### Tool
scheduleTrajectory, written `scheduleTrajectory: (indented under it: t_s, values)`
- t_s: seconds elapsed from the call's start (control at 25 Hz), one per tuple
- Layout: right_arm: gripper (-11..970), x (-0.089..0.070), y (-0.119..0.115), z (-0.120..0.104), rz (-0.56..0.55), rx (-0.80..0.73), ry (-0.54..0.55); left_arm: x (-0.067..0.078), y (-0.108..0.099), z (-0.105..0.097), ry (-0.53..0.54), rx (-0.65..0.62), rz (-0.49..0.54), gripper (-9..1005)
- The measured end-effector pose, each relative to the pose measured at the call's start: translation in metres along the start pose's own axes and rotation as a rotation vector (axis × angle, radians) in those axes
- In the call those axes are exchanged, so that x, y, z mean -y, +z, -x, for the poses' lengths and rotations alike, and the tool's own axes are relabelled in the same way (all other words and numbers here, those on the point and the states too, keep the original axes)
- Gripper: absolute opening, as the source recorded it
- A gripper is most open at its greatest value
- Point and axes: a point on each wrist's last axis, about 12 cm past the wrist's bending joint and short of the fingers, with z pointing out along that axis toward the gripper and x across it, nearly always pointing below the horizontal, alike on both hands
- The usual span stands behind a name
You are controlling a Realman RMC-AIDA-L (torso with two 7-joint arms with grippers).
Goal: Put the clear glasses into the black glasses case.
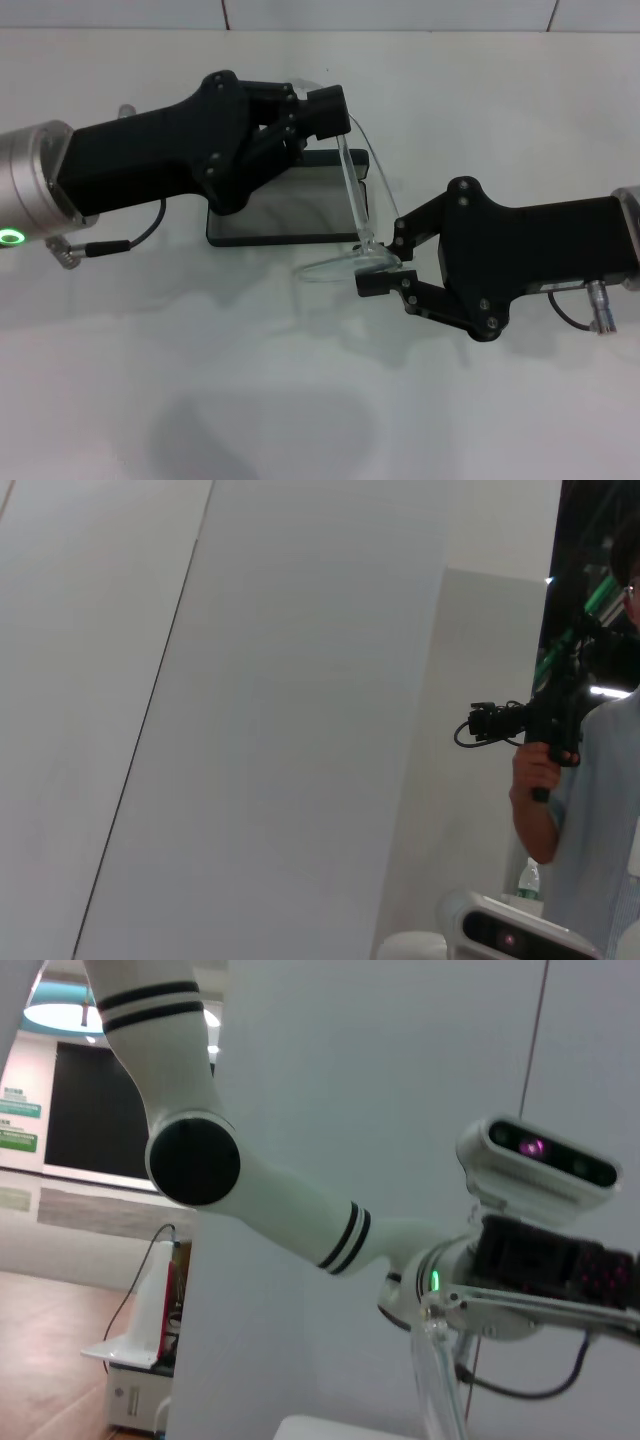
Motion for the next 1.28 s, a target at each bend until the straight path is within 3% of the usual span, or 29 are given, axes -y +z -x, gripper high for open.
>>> scheduleTrajectory:
  t_s: [0.36,0.96,1.08,1.28]
  values:
    - [113,0.004,0.003,0.006,0.003,0.024,-0.039,0.002,0.003,-0.015,-0.066,-0.033,-0.021,38]
    - [113,0.010,0.005,0.014,0.004,0.030,-0.081,0.004,0.005,-0.017,-0.093,-0.066,-0.042,40]
    - [113,0.010,0.005,0.013,0.001,0.029,-0.080,0.002,-0.001,-0.011,-0.070,-0.020,-0.003,40]
    - [113,0.007,0.004,0.014,0.008,0.045,-0.079,-0.004,-0.027,-0.004,-0.046,0.104,0.156,40]
